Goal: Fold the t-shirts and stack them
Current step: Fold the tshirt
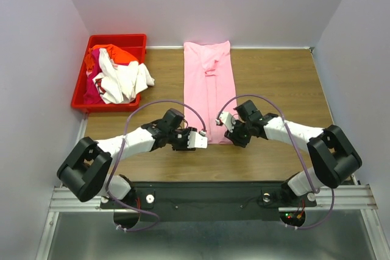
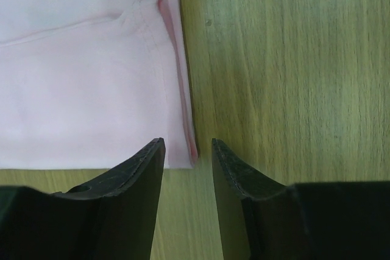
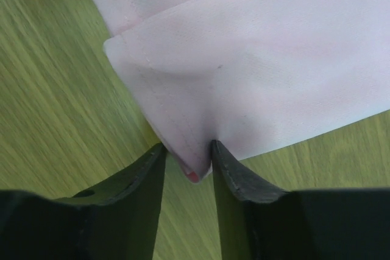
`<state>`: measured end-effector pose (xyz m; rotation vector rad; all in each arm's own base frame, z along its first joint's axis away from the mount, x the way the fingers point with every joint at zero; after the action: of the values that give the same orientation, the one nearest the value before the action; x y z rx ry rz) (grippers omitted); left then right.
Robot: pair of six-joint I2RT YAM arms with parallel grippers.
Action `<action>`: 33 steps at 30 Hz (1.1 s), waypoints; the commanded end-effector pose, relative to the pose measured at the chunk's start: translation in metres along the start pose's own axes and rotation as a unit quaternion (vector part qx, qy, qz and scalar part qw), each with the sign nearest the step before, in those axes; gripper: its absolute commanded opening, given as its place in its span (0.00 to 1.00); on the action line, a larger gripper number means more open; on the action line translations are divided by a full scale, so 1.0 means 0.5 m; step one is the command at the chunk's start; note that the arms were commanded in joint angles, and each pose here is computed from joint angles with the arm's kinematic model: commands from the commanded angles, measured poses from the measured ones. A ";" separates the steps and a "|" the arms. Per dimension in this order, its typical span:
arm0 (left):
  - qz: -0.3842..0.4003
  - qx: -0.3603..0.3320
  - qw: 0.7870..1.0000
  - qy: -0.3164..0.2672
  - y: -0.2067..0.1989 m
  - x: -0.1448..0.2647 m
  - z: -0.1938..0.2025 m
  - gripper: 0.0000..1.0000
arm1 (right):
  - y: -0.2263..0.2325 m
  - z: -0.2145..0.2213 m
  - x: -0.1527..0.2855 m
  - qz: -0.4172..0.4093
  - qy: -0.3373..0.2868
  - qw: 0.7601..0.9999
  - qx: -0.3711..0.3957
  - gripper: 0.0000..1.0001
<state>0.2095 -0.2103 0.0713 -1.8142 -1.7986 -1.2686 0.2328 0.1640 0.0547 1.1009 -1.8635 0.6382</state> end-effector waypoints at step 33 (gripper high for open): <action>0.068 0.009 0.996 -0.061 -0.037 0.095 -0.109 0.00 | 0.070 -0.022 0.153 -0.045 0.003 0.999 0.002 0.01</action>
<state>0.1784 -0.2177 0.1184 -1.9705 -1.7410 -1.2147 0.1895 0.1517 0.1094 1.1509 -1.8301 0.5954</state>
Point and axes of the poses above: each gripper's point midway between its finger pads, its own x axis back along the fingers, its own y axis along the line the jaws close on, z = x × y, the point moved 4 cm from there along x, back along the fingers, and after that the axes turned 7 degrees about -x, right-handed, at the moved point
